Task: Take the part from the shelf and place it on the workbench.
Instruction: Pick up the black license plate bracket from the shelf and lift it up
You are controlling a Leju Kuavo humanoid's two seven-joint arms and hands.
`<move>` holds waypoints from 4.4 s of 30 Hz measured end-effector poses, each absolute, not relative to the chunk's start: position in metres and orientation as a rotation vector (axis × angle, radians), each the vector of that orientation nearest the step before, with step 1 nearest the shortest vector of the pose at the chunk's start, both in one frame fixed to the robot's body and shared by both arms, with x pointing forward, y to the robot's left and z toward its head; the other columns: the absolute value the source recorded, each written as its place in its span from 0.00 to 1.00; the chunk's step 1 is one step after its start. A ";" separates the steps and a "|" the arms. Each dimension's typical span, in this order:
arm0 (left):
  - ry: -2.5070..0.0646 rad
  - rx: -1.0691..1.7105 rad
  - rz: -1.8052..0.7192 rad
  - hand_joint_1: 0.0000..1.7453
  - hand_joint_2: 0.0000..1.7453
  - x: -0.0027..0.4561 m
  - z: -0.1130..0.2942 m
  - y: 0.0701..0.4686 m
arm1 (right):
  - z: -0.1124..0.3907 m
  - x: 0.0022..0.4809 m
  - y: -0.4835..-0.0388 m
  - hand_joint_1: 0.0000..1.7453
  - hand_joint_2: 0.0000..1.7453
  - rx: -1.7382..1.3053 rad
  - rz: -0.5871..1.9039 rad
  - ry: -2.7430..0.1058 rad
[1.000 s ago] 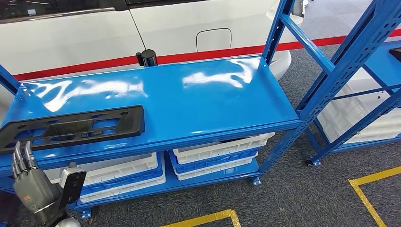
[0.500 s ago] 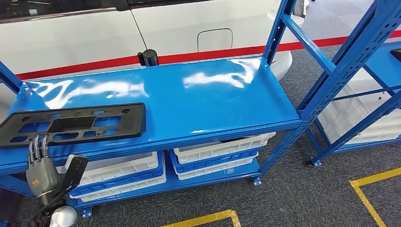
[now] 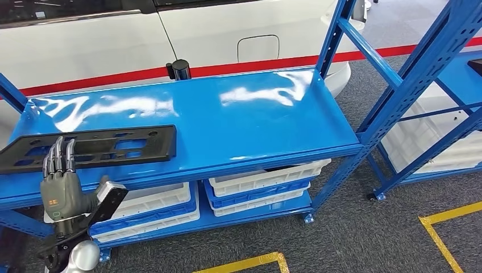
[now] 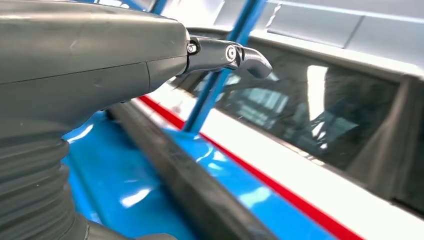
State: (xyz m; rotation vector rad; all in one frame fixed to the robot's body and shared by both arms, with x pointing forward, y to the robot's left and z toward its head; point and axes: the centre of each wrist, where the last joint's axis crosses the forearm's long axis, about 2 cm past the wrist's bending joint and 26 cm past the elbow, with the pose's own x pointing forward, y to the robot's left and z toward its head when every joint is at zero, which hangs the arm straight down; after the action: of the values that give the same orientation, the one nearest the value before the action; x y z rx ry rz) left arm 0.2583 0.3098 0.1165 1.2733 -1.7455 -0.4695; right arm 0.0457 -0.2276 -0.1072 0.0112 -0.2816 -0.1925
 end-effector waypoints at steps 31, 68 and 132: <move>-1.712 1.317 -0.365 0.00 1.00 0.265 0.129 0.343 | -0.107 0.045 -0.224 0.00 1.00 0.020 -0.190 -0.284; -1.497 1.184 -0.367 0.05 1.00 0.343 0.120 0.375 | -0.106 0.051 -0.226 0.00 1.00 0.028 -0.138 -0.284; -2.219 1.460 -0.574 1.00 1.00 0.333 0.212 0.291 | -0.106 0.053 -0.228 0.00 1.00 0.020 -0.118 -0.302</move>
State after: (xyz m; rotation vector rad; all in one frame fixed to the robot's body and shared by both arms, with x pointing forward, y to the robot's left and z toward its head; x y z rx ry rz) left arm 0.3333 0.2913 0.2119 1.4596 -2.2189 -0.5740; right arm 0.0525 -0.2280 -0.1064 0.0200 -0.3019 -0.1181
